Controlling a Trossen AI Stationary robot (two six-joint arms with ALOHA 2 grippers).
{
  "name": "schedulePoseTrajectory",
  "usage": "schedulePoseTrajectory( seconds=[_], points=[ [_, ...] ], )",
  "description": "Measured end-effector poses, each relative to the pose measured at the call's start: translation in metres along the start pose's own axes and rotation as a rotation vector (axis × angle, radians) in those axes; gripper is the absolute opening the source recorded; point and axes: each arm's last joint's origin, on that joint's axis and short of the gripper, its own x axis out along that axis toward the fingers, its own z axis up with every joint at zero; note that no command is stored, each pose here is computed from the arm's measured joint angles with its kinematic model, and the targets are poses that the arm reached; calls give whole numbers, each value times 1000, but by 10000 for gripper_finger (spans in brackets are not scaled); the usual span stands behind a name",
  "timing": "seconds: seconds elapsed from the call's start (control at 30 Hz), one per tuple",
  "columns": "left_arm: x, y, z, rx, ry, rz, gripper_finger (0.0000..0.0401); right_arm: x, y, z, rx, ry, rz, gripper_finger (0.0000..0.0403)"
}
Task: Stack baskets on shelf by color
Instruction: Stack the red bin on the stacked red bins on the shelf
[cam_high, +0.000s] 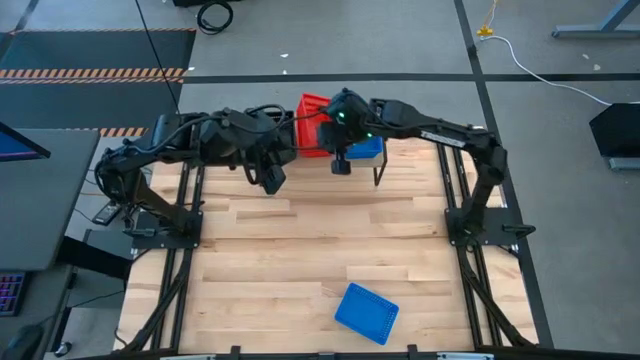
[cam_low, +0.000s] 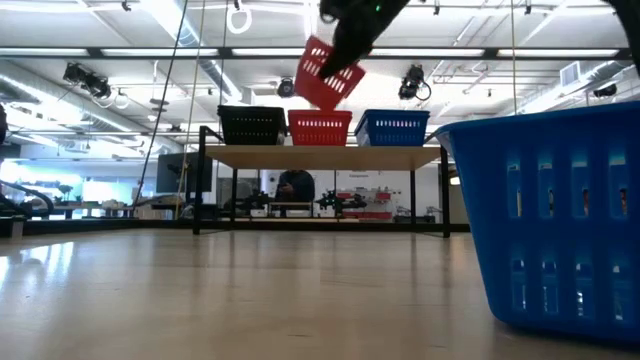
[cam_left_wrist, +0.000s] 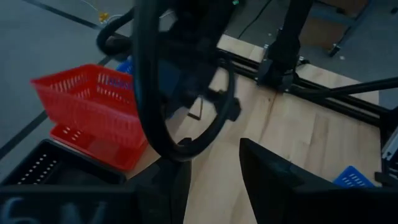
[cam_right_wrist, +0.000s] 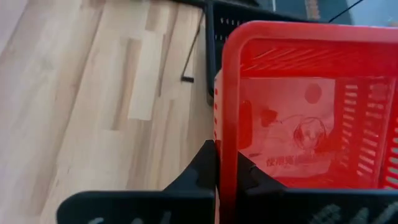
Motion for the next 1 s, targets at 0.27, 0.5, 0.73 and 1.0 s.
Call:
schedulePoseTrajectory(
  seconds=[0.27,0.5,0.73,1.0],
  points=[
    [0,2,-3,17,35,13,141,27,-16,-12,45,54,43,5],
    [-3,3,-5,38,50,16,141,28,-22,-13,55,51,31,7],
    [-3,3,-5,49,50,15,141,28,-22,-13,59,49,31,34],
    [-3,3,-5,46,50,15,141,28,-22,-13,59,49,28,124]
  ],
)
